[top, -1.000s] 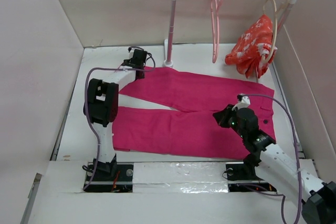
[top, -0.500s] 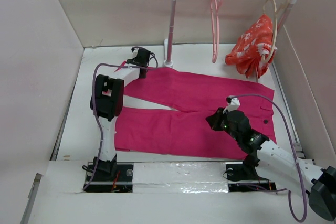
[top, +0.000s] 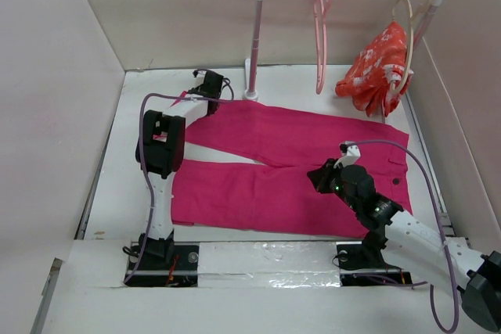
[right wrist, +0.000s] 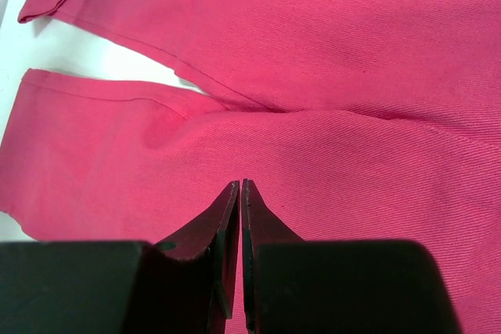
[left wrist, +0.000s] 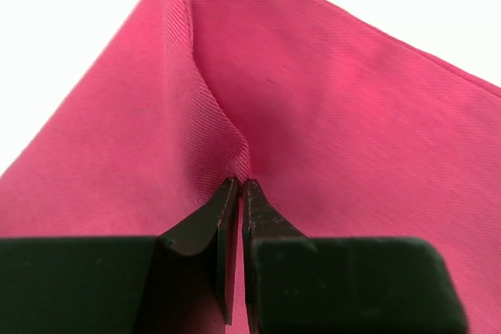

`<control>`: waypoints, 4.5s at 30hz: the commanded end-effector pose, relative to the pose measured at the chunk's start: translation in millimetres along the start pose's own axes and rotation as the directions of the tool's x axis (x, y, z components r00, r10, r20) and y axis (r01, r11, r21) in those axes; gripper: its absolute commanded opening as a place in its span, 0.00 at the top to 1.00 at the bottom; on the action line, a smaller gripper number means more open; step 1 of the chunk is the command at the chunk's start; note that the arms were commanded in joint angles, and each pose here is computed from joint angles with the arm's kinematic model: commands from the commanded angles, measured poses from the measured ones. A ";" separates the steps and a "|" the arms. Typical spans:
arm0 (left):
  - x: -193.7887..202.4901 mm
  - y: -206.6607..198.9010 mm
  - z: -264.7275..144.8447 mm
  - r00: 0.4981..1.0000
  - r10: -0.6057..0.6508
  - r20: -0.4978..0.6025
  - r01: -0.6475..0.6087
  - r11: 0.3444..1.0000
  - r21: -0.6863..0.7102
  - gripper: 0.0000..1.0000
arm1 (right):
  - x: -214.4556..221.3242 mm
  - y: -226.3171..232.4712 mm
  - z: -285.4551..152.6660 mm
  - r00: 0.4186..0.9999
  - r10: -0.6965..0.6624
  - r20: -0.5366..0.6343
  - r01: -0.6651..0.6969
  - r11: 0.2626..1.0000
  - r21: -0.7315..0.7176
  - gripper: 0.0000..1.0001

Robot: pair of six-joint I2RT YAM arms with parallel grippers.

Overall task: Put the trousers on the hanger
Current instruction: Flatten out the trousers at the center of the board.

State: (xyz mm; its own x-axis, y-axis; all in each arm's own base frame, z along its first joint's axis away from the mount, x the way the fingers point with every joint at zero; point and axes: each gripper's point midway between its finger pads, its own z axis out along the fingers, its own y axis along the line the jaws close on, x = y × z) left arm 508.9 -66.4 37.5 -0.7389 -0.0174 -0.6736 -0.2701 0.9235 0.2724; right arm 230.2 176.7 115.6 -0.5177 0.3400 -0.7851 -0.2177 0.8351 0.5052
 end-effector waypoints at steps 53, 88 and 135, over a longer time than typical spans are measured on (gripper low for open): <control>-91.9 200.5 -422.3 0.474 -0.800 0.368 0.262 0.527 0.808 0.57 | 219.2 353.3 107.7 0.743 -0.653 -0.146 0.544 0.716 -0.437 0.48; -124.2 93.0 -376.3 0.707 -0.696 0.122 0.131 0.298 0.945 0.54 | 92.6 134.9 39.1 0.965 -0.199 -0.173 0.202 0.979 0.001 1.00; -12.1 96.5 -360.4 0.696 -0.685 0.213 0.284 0.536 0.795 0.50 | 222.2 239.8 57.1 0.728 -0.619 -0.293 0.577 0.785 -0.226 0.58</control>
State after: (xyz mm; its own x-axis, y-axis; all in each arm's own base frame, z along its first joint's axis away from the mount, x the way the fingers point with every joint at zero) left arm 272.4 -122.1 296.9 -0.2611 -0.5539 -0.7906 0.1166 0.7949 -0.5954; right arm 95.2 462.7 30.4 -0.4712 -0.4489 -0.7593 -0.6763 0.7364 -0.0157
